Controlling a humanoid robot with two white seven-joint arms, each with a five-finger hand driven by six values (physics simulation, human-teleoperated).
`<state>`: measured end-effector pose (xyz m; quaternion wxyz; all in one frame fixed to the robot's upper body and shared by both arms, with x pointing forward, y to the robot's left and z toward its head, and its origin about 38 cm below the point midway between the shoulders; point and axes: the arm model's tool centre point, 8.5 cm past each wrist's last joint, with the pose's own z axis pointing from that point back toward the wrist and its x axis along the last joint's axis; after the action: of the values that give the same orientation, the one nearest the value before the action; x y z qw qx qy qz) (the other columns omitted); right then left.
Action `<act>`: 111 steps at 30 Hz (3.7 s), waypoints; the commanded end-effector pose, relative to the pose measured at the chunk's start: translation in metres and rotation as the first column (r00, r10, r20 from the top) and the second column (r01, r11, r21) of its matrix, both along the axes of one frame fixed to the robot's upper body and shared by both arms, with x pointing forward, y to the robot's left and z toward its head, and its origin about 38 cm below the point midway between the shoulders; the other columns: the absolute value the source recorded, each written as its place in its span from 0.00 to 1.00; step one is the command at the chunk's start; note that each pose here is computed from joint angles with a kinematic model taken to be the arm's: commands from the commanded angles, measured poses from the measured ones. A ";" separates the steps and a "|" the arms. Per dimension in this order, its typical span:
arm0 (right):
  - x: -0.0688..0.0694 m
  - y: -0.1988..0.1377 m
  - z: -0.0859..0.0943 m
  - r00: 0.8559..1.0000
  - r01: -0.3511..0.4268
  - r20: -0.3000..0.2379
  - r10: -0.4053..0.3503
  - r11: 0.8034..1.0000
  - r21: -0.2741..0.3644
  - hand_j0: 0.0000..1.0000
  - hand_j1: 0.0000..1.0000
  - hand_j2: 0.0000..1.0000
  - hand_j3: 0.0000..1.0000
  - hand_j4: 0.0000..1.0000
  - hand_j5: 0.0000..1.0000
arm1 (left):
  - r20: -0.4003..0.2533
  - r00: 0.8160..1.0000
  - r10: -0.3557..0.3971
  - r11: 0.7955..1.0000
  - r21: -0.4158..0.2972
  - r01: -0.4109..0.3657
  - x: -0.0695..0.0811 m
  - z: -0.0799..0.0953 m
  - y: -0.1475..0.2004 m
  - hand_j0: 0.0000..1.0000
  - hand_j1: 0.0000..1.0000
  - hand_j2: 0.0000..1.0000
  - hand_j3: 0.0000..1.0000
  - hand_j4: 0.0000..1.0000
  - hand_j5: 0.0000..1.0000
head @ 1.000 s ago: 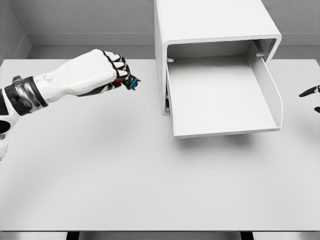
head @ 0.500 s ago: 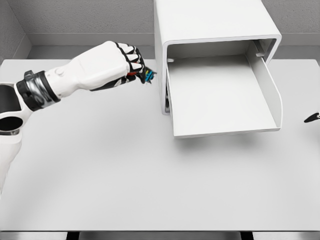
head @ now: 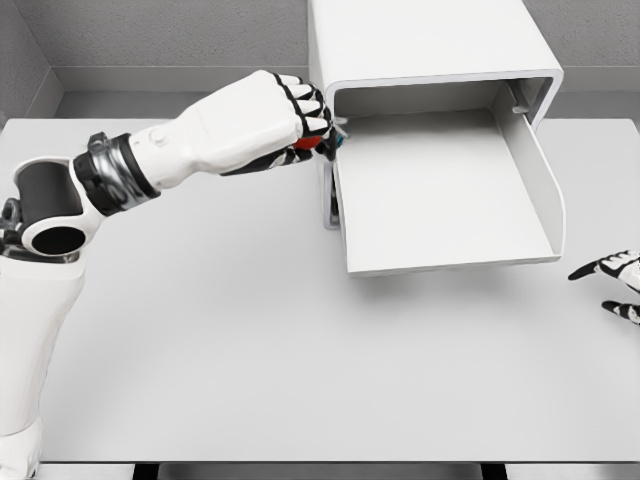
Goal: Slide open multi-storey tabletop storage cabinets and put open load switch and slide close multi-storey tabletop storage cabinets
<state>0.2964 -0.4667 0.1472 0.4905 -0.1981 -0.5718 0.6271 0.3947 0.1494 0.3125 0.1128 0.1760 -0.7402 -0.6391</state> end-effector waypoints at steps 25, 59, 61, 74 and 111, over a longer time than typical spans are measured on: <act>-0.009 0.040 0.006 0.994 -0.107 0.017 0.107 0.993 0.051 0.68 0.68 0.68 0.68 0.68 0.68 | 0.001 0.994 -0.107 0.992 -0.062 0.107 -0.011 0.001 -0.057 0.40 0.40 0.40 0.40 0.40 0.40; -0.012 0.047 0.004 0.992 -0.123 0.019 0.122 0.990 0.065 0.68 0.68 0.68 0.68 0.68 0.68 | -0.007 0.994 -0.110 0.992 -0.065 0.110 -0.005 -0.002 -0.099 1.00 1.00 1.00 1.00 1.00 1.00; -0.012 0.050 0.005 0.991 -0.130 0.022 0.129 0.989 0.065 0.68 0.68 0.68 0.68 0.68 0.68 | -0.004 0.993 -0.116 0.991 -0.068 0.115 -0.006 -0.001 -0.099 1.00 1.00 1.00 1.00 1.00 1.00; -0.020 0.064 0.007 0.985 -0.170 0.023 0.168 0.982 0.086 0.68 0.68 0.68 0.68 0.68 0.68 | 0.052 0.992 -0.115 0.988 -0.099 0.120 -0.003 0.026 -0.093 1.00 1.00 1.00 1.00 1.00 1.00; -0.006 0.077 0.012 0.982 -0.175 0.090 0.165 0.977 0.125 0.72 0.72 0.72 0.72 0.72 0.72 | -0.458 0.736 0.499 0.776 -0.143 -0.615 -0.056 -0.133 0.259 1.00 1.00 1.00 1.00 1.00 1.00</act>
<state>0.2926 -0.3907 0.1599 0.4145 -0.1489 -0.6359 0.6337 0.3377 0.4085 0.1772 0.4732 0.2411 -0.6934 -0.4870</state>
